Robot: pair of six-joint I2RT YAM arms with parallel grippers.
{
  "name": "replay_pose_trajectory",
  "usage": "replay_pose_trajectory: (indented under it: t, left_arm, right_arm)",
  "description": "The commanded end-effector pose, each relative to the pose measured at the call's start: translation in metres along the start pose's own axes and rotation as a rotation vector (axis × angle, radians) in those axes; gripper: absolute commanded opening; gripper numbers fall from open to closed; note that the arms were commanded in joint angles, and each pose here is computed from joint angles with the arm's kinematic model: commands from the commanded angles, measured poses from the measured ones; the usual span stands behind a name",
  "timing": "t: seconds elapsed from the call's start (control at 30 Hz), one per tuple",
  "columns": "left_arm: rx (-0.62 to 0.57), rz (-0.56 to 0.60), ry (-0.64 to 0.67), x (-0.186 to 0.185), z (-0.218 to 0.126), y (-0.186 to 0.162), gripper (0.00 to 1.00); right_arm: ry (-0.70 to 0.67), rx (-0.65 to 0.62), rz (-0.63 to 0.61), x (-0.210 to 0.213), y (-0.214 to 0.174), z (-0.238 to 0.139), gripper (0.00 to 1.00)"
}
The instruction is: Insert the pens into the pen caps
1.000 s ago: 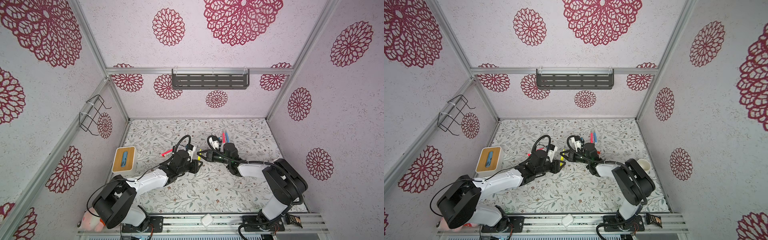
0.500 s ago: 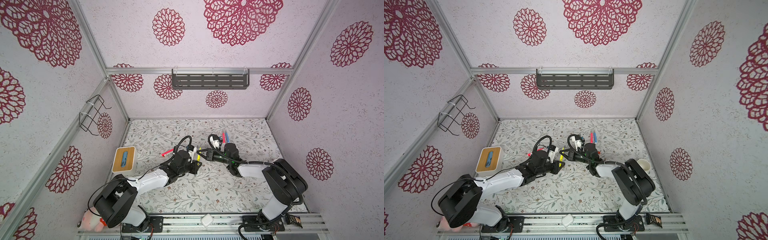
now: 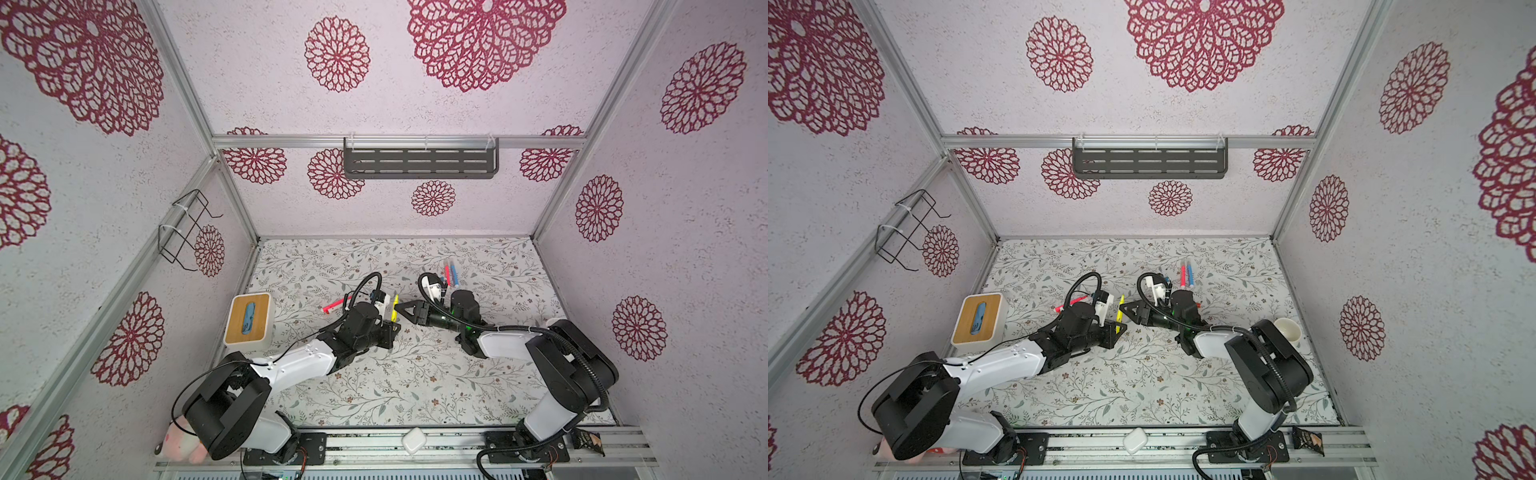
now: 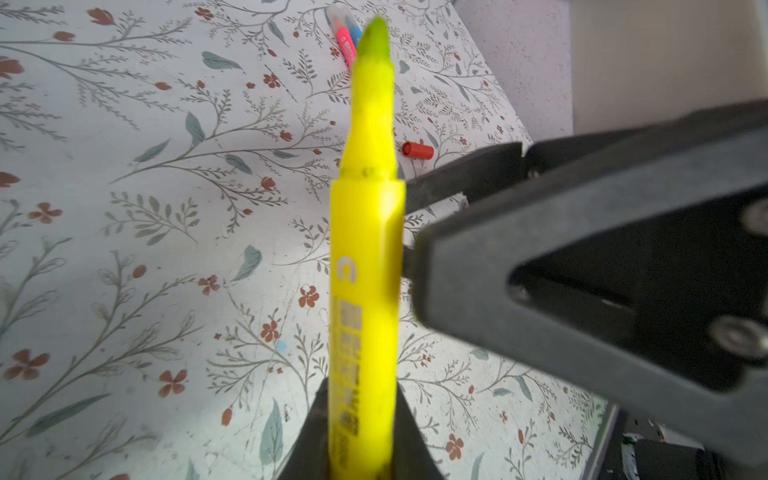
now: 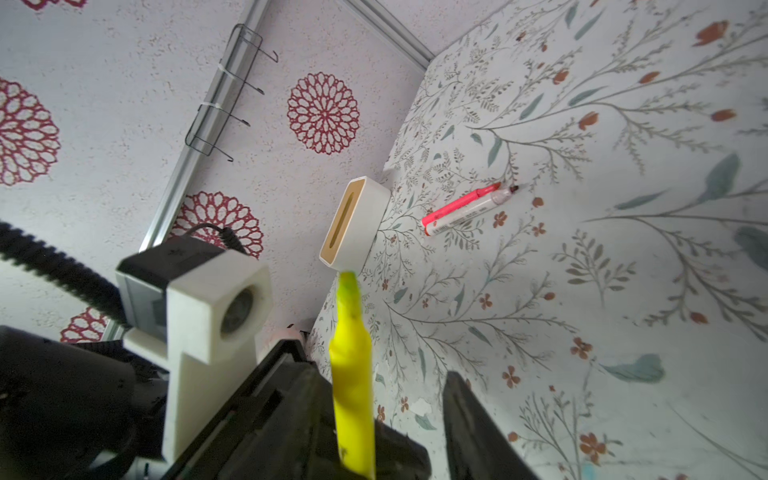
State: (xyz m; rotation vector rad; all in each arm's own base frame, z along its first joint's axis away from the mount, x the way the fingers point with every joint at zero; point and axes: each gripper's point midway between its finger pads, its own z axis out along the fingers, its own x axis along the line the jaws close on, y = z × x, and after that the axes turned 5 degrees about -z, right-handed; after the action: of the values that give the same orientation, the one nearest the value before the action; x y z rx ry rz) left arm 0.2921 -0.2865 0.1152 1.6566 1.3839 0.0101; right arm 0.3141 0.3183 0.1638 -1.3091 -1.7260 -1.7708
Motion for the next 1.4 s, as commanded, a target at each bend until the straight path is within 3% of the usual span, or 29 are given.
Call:
replay_pose_trajectory:
  t: [0.0,0.07,0.23,0.33,0.53,1.37]
  left_arm:
    - [-0.023,-0.004,0.014,0.003,0.000,0.006,0.00]
    - [-0.018,-0.007,0.016,0.004,0.001,0.005,0.00]
    - [0.009,0.000,0.020,0.004,0.004,0.000,0.00]
    - [0.028,0.006,0.021,0.005,0.007,-0.003,0.00]
    - [0.059,0.014,-0.003,0.000,0.016,-0.007,0.00]
    - [0.064,0.030,0.002,-0.002,0.015,-0.006,0.00]
  right_arm:
    - [-0.011,-0.086,-0.052,0.010,0.029,-0.019,0.54]
    - [-0.090,-0.101,-0.057,-0.003,0.038,-0.031,0.54]
    - [-0.531,-0.075,-0.131,-0.060,0.050,-0.079,0.57]
    - [-0.723,-0.024,-0.175,-0.082,0.051,-0.107,0.60]
    - [-1.051,0.184,-0.173,-0.138,0.034,-0.146,0.60]
    - [-1.057,0.286,-0.134,-0.191,0.025,-0.141,0.59]
